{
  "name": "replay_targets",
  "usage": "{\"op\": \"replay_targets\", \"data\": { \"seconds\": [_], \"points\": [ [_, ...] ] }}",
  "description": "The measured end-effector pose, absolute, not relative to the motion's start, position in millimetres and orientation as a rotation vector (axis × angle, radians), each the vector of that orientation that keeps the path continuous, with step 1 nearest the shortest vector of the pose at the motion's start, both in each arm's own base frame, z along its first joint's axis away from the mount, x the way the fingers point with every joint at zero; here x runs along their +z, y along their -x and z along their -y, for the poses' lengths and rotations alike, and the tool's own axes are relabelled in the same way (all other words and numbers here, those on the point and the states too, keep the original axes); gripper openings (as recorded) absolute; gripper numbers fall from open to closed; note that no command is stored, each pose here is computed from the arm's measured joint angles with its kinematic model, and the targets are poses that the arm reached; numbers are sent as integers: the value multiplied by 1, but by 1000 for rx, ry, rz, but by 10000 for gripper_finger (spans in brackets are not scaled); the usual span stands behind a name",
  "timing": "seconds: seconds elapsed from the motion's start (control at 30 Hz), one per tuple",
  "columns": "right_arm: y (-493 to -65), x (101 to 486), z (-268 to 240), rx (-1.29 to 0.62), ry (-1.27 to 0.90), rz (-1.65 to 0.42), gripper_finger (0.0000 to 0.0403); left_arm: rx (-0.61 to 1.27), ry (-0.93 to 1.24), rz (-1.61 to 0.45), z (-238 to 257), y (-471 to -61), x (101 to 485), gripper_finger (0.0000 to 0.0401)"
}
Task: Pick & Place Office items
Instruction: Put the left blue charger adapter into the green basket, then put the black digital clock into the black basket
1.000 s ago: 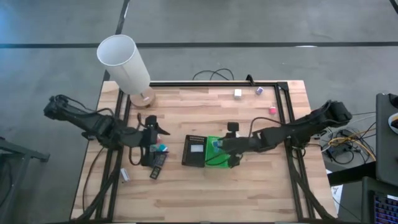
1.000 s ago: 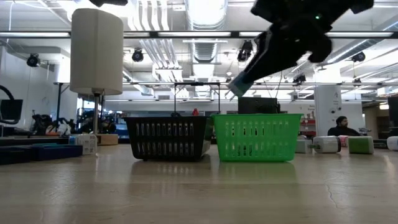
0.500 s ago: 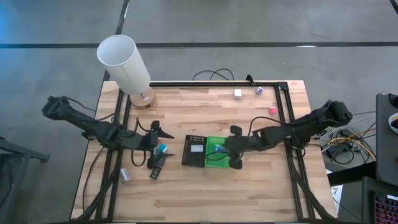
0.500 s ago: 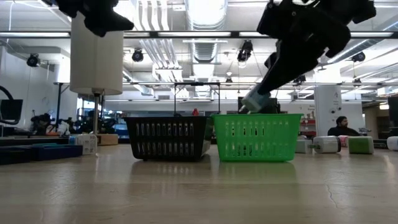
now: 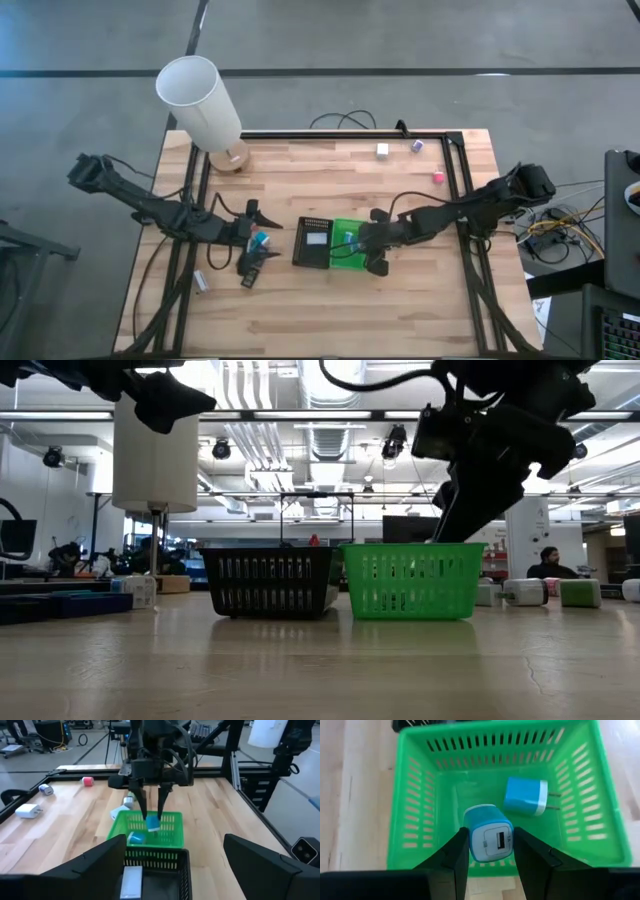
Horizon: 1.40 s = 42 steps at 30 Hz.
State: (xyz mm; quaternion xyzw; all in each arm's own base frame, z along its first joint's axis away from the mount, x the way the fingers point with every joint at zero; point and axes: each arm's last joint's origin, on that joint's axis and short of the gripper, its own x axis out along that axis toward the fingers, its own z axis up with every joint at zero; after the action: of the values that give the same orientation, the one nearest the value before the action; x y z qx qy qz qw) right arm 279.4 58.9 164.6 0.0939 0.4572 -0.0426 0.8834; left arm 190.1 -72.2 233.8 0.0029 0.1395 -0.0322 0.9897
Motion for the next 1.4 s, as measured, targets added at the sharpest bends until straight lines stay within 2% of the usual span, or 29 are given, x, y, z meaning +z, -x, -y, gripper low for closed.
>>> {"op": "replay_targets", "data": {
  "seconds": [0.07, 0.27, 0.4, 0.6, 0.8, 1.13, 1.4],
  "points": [
    [-280, 161, -59, -93, -196, -962, 137, -64, -5, -280, 72, -190, 234, 344],
    [-284, 161, -60, -94, -192, -948, 231, -63, 3, -280, 72, -190, 234, 344],
    [-285, 175, -60, -74, -165, -897, 257, -53, 16, -273, 72, -190, 235, 344],
    [-280, 215, -58, -70, -62, -742, 264, -52, 28, -273, 72, -191, 243, 344],
    [-265, 249, -51, -231, 87, -583, 266, 90, 67, -472, 67, -188, 246, 344],
    [-247, 284, -40, -465, 196, -430, 267, 373, 496, -854, 69, -189, 258, 344],
    [-238, 316, -34, -567, 267, -323, 267, 491, 870, -1145, 90, -216, 247, 344]
  ]
}}
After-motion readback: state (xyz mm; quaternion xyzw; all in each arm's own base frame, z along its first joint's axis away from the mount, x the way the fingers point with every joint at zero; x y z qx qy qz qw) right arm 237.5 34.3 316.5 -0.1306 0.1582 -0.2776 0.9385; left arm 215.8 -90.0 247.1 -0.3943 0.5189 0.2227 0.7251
